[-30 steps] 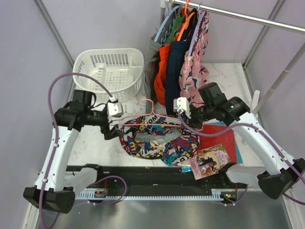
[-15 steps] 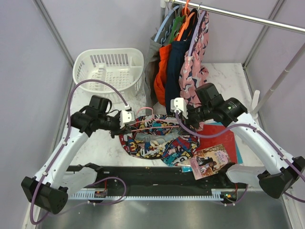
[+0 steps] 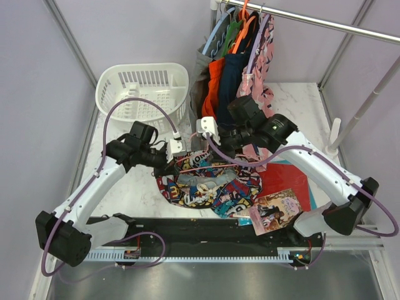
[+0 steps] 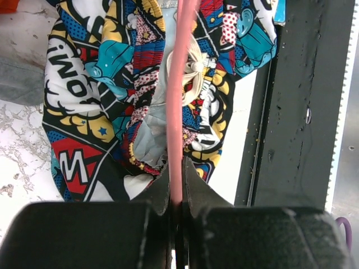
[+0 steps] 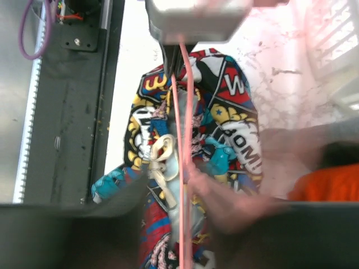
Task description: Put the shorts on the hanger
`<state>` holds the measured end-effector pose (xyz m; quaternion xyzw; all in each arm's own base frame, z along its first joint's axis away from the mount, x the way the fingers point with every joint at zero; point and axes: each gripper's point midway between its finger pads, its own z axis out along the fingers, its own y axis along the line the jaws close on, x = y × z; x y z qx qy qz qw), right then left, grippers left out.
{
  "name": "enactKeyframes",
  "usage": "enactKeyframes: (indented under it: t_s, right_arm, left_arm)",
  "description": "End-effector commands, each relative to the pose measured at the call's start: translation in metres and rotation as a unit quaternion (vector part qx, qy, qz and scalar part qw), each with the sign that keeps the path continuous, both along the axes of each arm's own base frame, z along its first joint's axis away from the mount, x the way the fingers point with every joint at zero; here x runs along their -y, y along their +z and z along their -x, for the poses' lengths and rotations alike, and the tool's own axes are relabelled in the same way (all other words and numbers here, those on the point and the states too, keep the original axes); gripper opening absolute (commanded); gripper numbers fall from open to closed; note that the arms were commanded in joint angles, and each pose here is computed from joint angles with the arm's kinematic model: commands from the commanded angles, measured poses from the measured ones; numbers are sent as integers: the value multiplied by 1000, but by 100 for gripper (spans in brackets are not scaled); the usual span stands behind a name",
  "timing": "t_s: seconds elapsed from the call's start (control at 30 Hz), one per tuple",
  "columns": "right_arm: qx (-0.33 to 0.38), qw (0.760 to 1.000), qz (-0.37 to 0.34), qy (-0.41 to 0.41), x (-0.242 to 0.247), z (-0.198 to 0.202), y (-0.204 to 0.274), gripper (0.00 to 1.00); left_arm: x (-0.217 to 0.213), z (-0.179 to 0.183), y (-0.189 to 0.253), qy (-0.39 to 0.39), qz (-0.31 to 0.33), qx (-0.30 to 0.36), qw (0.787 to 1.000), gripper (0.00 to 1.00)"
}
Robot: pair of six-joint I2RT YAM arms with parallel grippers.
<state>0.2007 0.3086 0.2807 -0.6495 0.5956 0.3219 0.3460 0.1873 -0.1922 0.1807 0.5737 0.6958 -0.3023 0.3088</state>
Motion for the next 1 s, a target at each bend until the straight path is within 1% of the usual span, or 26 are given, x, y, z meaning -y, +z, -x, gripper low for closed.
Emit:
enactKeyframes:
  t_s: [0.0, 0.03, 0.1, 0.13, 0.17, 0.2, 0.3, 0.33, 0.37, 0.4, 0.47, 0.53, 0.6, 0.63, 0.67, 0.7, 0.77, 0.8, 0.97]
  right_arm:
    - [-8, 1000, -3, 11, -10, 0, 2, 7]
    - [-1, 1000, -1, 10, -8, 0, 3, 0]
    - [13, 1000, 14, 4, -1, -2, -4, 0]
    - [17, 1000, 23, 3, 6, 1, -4, 0]
    - [22, 999, 34, 3, 11, 2, -8, 0]
    - [38, 998, 48, 1, 18, 0, -11, 0]
    - [49, 996, 78, -10, 41, 7, -19, 0]
    - [41, 995, 93, -11, 48, 12, -27, 0]
    - [40, 994, 99, -16, 53, 12, -29, 0]
    - [45, 994, 100, -17, 58, 14, -28, 0]
    - [47, 992, 117, -25, 69, 14, -33, 0]
    - [65, 988, 135, -37, 80, 10, -38, 0]
    - [72, 986, 145, -44, 85, 6, -43, 0]
    - [71, 985, 150, -47, 86, 4, -48, 0]
    - [72, 984, 157, -50, 87, 1, -51, 0]
    - [67, 983, 161, -50, 84, -1, -56, 0]
    - [61, 984, 160, -48, 80, -4, -60, 0]
    - [58, 984, 160, -48, 77, -5, -62, 0]
    - [53, 984, 163, -46, 72, -11, -72, 0]
  left_arm:
    - [11, -8, 17, 15, 31, -1, 999, 2]
    - [11, -8, 16, 19, 30, -3, 999, 13]
    - [7, -10, 13, 33, 23, -6, 999, 30]
    - [2, -11, 12, 44, 25, -8, 999, 43]
    - [1, -11, 15, 45, 37, -8, 998, 48]
    - [-8, -17, 19, 61, 45, -3, 997, 54]
    - [-22, -19, 24, 74, 52, 24, 996, 65]
    - [-25, -18, 17, 75, 44, 25, 996, 65]
    - [-29, -18, 14, 72, 33, 39, 996, 65]
    - [-31, -17, 10, 72, 28, 39, 996, 65]
    - [-32, -13, -3, 71, 21, 22, 997, 65]
    - [-30, -10, -12, 66, 16, 6, 998, 66]
    - [-24, -12, -22, 57, -6, 13, 998, 66]
    - [-22, -13, -29, 58, -18, 20, 998, 66]
    - [-24, -23, -35, 73, -43, 40, 996, 66]
    - [-15, -18, -42, 55, -57, 46, 996, 66]
    - [-17, -24, -55, 65, -87, 55, 993, 66]
    - [-14, -29, -55, 68, -86, 64, 992, 65]
    - [-12, -48, -71, 88, -119, 64, 987, 63]
